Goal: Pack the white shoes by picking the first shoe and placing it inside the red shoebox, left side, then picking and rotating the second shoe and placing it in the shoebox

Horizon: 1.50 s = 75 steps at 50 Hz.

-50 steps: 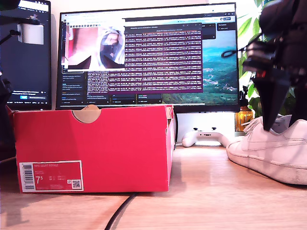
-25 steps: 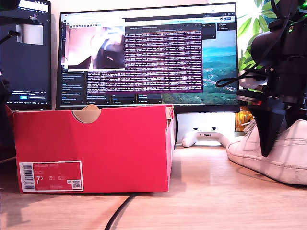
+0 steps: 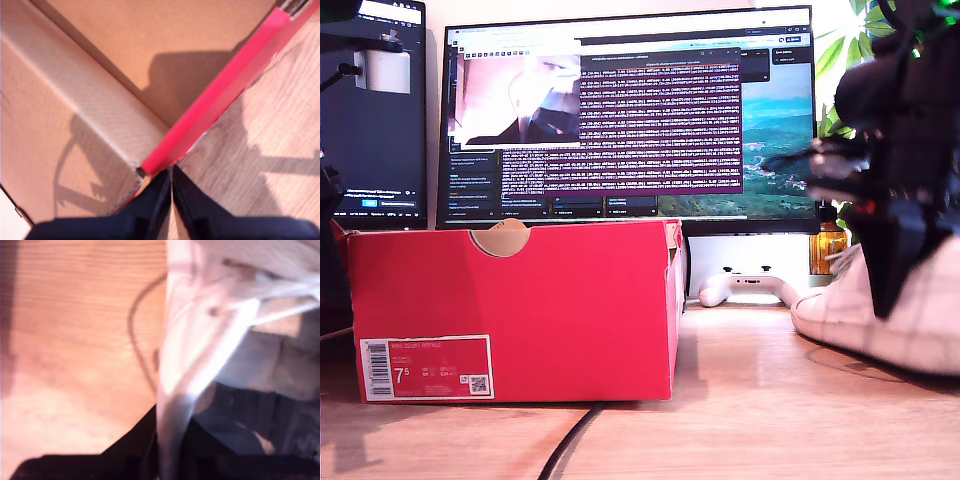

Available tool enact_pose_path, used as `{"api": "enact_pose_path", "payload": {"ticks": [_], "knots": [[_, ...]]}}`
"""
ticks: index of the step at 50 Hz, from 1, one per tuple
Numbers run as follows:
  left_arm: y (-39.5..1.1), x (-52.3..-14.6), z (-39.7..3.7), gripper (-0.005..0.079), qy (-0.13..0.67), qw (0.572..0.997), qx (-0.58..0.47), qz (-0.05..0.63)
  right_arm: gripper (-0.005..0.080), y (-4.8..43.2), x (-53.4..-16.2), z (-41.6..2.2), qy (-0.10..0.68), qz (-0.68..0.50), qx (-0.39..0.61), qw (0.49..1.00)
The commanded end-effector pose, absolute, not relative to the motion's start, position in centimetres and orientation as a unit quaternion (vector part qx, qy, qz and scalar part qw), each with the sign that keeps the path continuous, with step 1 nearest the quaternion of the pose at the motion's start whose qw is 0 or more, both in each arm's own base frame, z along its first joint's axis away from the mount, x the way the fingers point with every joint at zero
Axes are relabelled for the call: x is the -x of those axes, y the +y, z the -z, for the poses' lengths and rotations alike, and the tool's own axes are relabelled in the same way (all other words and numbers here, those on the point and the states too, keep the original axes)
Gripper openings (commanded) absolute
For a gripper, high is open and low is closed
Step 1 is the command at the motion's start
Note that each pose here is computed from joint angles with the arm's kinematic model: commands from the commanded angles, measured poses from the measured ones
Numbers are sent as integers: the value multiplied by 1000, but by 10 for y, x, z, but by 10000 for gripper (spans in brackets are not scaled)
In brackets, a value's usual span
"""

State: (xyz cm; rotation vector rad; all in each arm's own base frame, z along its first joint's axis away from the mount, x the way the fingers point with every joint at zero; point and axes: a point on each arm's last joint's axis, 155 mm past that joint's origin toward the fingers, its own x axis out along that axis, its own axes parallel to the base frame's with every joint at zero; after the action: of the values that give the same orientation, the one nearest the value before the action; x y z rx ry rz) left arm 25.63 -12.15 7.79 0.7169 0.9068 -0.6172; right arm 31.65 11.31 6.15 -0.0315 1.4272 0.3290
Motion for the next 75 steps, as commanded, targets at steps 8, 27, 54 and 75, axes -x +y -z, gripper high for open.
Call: {"api": "enact_pose_path", "payload": {"ticks": [8,27,54,75], "knots": [[-122,-253,-73,-18,427,790,-332,290,-11,138,-331,-113,614,-180,30,768],[-121,-252,-73,-19,430,788,-332,290,-11,193,-336,-198,556,-238,27,796],[-121,-252,-73,-19,429,788,-333,290,-11,319,-328,-292,423,-362,-57,829],[-121,-252,-73,-19,429,788,-333,290,-11,375,-332,-268,441,-362,-112,814]]}}
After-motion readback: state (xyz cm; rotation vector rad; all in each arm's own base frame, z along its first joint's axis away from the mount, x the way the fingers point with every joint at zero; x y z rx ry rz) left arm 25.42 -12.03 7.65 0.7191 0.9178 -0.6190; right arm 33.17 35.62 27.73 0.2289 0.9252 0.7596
